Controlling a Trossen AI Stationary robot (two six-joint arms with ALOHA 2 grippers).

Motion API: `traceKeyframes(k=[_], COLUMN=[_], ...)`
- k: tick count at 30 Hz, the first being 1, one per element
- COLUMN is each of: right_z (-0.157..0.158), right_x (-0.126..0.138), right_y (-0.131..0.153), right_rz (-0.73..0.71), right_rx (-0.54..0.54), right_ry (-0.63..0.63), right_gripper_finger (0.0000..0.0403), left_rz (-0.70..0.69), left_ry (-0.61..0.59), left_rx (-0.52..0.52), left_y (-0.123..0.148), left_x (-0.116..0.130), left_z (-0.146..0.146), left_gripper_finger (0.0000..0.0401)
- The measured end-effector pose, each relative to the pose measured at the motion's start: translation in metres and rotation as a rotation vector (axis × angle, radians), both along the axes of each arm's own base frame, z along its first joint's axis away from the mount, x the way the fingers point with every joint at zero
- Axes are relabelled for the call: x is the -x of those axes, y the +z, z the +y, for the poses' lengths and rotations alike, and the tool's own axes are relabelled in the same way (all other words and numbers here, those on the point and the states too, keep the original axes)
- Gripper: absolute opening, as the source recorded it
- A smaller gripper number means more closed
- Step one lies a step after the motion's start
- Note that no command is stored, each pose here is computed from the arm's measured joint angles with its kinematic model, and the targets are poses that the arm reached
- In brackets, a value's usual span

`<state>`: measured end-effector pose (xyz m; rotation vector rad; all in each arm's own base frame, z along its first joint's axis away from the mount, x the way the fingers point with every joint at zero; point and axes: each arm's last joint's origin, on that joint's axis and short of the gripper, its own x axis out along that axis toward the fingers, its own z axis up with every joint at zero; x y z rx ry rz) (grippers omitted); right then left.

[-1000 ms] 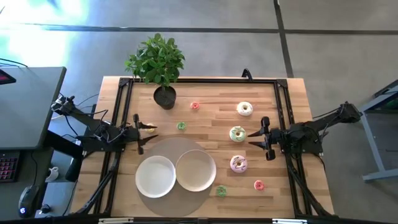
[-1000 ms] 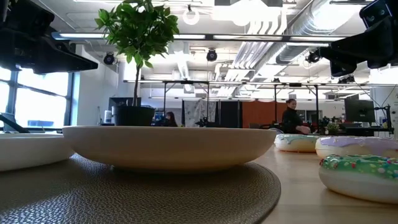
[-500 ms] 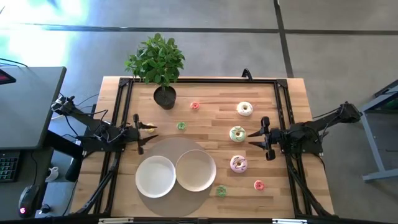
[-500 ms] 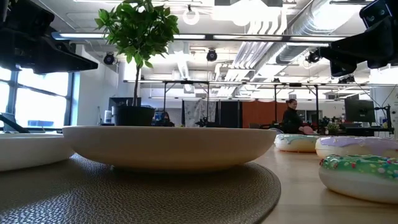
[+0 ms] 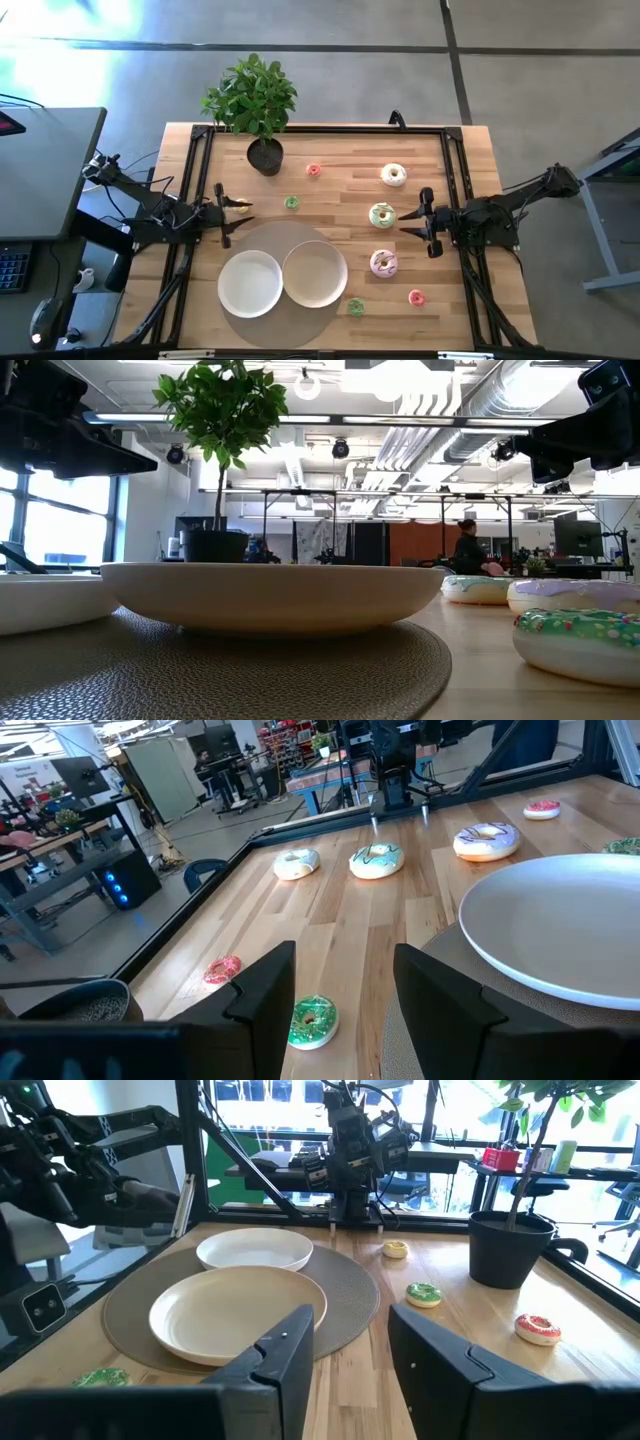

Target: Pick & Place donuts

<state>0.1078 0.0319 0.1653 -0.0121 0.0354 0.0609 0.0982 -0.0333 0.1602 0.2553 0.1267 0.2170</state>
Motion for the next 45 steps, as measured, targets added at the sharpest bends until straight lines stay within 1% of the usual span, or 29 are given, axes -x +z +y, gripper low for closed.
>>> traceKeyframes(k=[21,23,26,32,34,35,38,39,41,45], right_z=[0.0,0.0,0.0,0.0,0.0,0.0,0.001,0.001,0.001,-0.001], right_x=[0.0,0.0,0.0,0.0,0.0,0.0,0.0,0.0,0.0,0.0], right_y=[0.0,0.0,0.0,0.001,0.001,0.001,0.006,0.007,0.009,0.011], right_rz=[0.0,-0.002,-0.013,-0.016,-0.015,-0.018,-0.051,-0.057,-0.077,-0.101], right_rx=[0.001,0.036,0.129,0.137,0.107,0.068,-0.113,-0.15,-0.17,-0.095], right_ry=[0.0,0.001,0.004,0.004,0.004,0.008,0.034,0.037,0.022,-0.03], right_gripper_finger=[0.0129,0.0129,0.0129,0.0129,0.0129,0.0129,0.0129,0.0129,0.0129,0.0129], left_rz=[0.0,0.0,0.0,0.0,0.0,0.0,0.0,0.0,-0.001,0.0], left_ry=[0.0,0.0,0.0,0.0,0.0,0.0,0.0,0.0,0.0,0.0], left_rx=[0.0,0.0,0.0,0.0,0.0,0.0,0.0,0.0,0.0,0.0], left_y=[0.0,0.0,0.0,0.0,0.0,0.0,0.0,0.0,0.0,0.0], left_x=[0.0,0.0,0.0,0.0,0.0,0.0,0.0,0.0,0.0,0.0], left_z=[0.0,0.0,0.0,0.0,0.0,0.0,0.0,0.0,0.0,0.0], left_gripper_finger=[0.0168,0.0168,0.0168,0.0168,0.0168,0.0168,0.0168,0.0168,0.0168,0.0168])
